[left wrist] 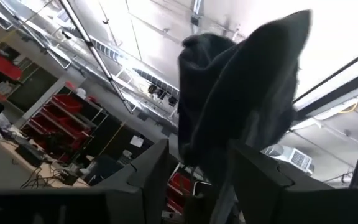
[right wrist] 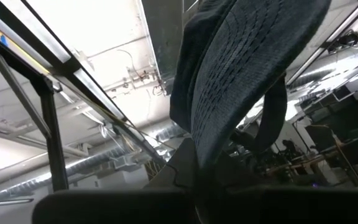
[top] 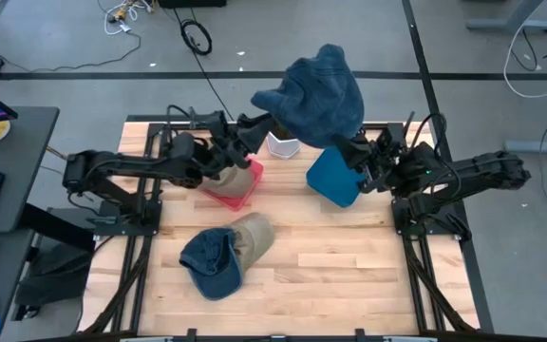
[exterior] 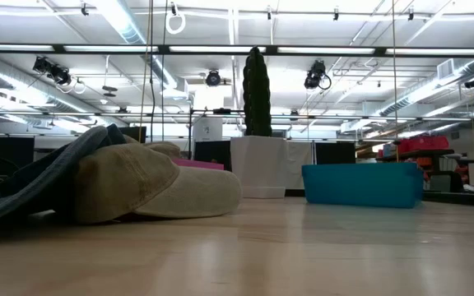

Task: Pick & Place hat
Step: Put the right blue cap into the blue bin

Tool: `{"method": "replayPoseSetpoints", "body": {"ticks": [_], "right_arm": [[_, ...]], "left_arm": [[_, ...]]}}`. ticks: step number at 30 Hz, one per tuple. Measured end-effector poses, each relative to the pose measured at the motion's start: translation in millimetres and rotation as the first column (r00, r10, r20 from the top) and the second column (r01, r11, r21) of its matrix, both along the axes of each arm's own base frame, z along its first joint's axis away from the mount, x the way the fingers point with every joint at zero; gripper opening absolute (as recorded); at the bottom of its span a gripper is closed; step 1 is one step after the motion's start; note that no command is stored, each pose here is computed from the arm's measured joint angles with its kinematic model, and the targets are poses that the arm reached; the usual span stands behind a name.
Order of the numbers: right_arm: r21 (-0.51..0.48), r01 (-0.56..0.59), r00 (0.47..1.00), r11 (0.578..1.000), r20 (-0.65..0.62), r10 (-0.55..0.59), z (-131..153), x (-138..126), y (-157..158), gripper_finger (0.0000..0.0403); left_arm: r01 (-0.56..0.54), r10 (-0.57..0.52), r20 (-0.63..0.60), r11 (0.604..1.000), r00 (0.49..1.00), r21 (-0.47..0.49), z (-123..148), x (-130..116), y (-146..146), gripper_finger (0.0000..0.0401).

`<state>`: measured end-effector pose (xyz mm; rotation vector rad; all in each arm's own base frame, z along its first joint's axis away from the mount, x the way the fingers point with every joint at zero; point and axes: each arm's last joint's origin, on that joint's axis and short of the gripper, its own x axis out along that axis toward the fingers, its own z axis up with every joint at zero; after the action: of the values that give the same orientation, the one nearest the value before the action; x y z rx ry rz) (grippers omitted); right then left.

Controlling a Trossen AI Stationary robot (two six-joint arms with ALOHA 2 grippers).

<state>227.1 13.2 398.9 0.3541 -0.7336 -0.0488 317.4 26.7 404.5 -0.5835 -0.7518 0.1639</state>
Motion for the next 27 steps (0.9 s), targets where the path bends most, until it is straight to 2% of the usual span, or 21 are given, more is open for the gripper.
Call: {"method": "replayPoseSetpoints", "body": {"ticks": [8, 16, 20, 27], "right_arm": [[0.005, -0.006, 1.000, 1.000, 0.012, 0.006, 0.9, -0.6, 0.0, 0.0006], [0.023, 0.021, 1.000, 1.000, 0.023, -0.022, 1.5, -1.0, -3.3, 0.0006], [0.043, 0.013, 0.999, 0.999, 0.050, -0.015, 3.1, -2.4, -6.5, 0.0006], [0.043, -0.013, 0.999, 0.999, 0.053, 0.011, 3.0, -2.1, -7.5, 0.0006]], "left_arm": [[0.013, -0.012, -0.008, 0.995, 1.000, 0.100, 8.4, 8.3, -1.6, 0.0165], [0.066, -0.063, -0.023, 0.986, 0.998, 0.154, 7.6, 9.9, -5.1, 0.0165], [0.053, -0.048, -0.031, 0.980, 0.998, 0.192, 7.9, 9.9, -8.3, 0.0165], [0.023, -0.016, -0.038, 0.982, 0.999, 0.187, 6.4, 11.2, -7.5, 0.0165]]}}
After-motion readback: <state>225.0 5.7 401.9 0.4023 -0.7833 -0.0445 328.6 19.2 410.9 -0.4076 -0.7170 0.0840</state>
